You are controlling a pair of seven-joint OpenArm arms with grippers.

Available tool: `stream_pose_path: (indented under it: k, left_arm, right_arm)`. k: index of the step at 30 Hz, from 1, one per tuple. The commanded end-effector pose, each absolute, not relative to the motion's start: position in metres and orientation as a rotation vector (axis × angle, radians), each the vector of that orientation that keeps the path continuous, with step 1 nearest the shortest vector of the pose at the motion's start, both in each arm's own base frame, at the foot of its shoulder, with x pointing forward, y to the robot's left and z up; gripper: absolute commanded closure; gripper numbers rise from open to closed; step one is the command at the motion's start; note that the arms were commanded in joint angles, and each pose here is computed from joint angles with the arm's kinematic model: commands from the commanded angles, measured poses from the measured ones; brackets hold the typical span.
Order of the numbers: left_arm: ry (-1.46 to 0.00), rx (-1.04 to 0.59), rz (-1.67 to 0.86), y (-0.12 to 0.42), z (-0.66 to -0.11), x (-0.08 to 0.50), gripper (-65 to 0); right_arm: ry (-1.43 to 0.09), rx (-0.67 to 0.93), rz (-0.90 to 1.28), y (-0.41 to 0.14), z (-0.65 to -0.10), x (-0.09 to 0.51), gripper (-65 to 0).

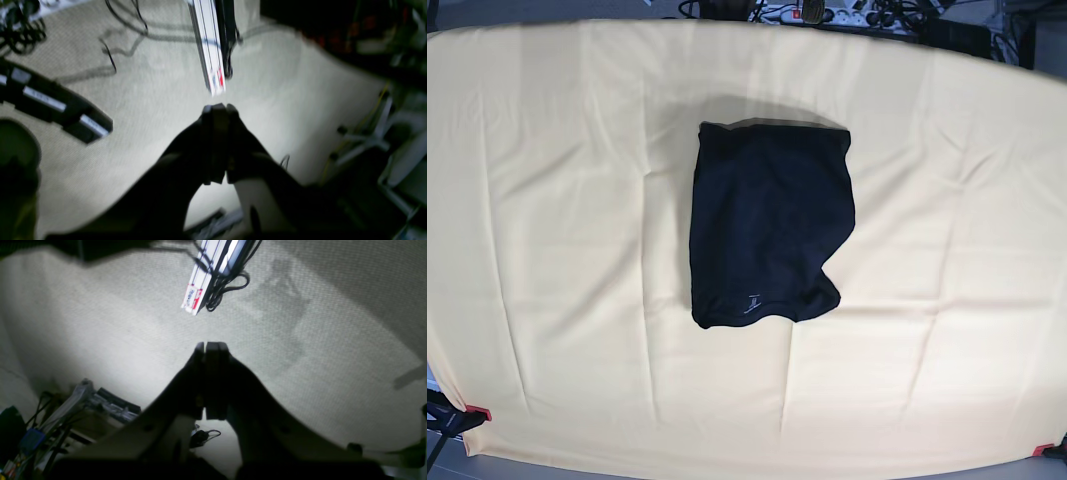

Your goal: Fold the T-shirt properly

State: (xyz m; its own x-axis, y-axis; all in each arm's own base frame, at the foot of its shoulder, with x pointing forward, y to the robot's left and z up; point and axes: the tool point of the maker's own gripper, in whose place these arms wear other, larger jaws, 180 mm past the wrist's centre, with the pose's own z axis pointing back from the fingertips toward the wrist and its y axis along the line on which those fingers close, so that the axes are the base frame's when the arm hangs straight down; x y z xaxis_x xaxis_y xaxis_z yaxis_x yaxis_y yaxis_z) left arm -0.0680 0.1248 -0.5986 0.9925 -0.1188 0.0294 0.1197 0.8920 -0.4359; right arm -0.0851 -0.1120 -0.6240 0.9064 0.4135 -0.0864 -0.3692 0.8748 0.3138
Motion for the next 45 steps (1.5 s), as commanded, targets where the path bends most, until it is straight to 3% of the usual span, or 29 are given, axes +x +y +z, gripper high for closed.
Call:
stream_pose_path:
  k: [1,12,23,31,45]
  left_arm:
    - [-0.026,-0.468,-0.112,0.121,-0.598,-0.065,0.0]
    - [-0.321,-0.443,-0.033,0.103,-0.602,-0.009,0.0]
    - [-0.352,-0.373,0.008,0.106,-0.609,0.010,0.0]
    - [-0.353,-0.375,0.041,0.107,-0.608,0.009,0.0]
    - [-0.320,-0.375,0.032,0.106,-0.610,0.003,0.0]
  right_arm:
    - [0.129,0.294,0.410,-0.115,-0.625,-0.075,0.0]
    - [-0.169,0.266,0.406,-0.106,-0.629,0.010,0.0]
    - [-0.149,0.245,0.481,-0.085,-0.631,0.005,0.0]
    - [-0.113,0.312,0.477,-0.028,-0.627,-0.010,0.0]
    - [-0.100,0.267,0.469,-0.033,-0.630,-0.011,0.0]
